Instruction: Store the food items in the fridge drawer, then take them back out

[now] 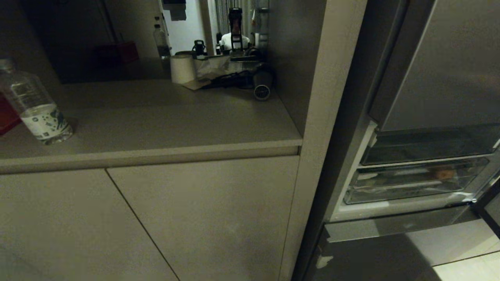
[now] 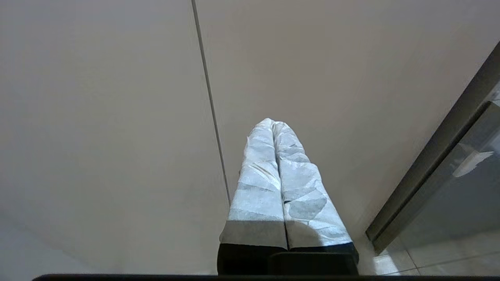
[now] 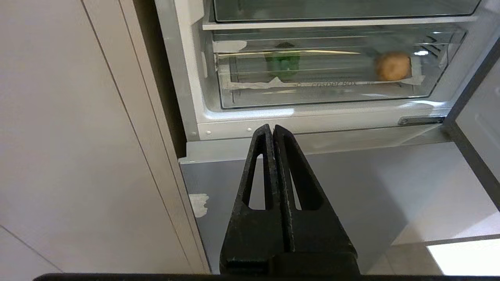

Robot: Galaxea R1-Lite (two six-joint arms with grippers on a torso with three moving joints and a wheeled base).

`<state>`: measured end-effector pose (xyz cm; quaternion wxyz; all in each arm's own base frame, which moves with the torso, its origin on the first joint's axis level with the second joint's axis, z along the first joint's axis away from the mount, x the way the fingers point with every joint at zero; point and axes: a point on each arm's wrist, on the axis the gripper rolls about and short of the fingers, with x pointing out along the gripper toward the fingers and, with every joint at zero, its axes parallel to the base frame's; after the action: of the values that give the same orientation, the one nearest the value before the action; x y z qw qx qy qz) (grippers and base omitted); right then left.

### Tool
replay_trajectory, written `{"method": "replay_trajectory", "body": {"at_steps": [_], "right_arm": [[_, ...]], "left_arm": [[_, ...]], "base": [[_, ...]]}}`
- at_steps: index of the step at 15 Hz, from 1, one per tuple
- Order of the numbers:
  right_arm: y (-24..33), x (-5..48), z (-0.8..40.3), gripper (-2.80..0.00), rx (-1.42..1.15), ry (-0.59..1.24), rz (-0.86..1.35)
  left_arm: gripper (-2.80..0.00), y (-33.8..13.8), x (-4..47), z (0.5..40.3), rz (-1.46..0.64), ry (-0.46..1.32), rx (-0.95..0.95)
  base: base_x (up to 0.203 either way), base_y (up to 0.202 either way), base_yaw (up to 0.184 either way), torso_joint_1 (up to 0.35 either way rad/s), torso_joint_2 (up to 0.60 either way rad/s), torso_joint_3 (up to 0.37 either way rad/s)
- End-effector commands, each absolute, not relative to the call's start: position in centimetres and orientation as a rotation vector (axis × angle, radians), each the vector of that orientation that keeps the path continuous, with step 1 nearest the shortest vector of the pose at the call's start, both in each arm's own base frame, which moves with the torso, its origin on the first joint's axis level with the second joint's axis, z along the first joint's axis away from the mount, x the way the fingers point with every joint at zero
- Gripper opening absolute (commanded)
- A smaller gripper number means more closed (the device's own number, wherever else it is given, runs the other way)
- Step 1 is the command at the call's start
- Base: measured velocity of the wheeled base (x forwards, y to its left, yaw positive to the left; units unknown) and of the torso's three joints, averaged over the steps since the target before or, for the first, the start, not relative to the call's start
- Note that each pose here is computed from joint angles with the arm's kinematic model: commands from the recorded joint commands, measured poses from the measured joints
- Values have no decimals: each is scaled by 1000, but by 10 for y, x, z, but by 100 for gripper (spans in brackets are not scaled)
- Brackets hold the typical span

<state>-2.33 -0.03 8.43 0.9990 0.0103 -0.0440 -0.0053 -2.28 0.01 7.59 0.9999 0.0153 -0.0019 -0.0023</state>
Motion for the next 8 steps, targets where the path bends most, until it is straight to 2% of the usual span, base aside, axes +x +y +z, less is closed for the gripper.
{"method": "replay_trajectory", "body": {"at_steps": [1,3,8], "right_arm": [[0,-21,76,-280,20,-57,-10],[0,-21,76,-280,20,-57,-10],[0,-21,76,-280,20,-58,-11]], "left_arm": [[-280,0,-23,76,-5,-3,31],[-280,0,-23,76,-4,-3,31],[-280,0,-23,76,-5,-3,31]], "base": [[0,0,0,0,0,0],[0,0,0,0,0,0],[0,0,0,-124,288,156]]}}
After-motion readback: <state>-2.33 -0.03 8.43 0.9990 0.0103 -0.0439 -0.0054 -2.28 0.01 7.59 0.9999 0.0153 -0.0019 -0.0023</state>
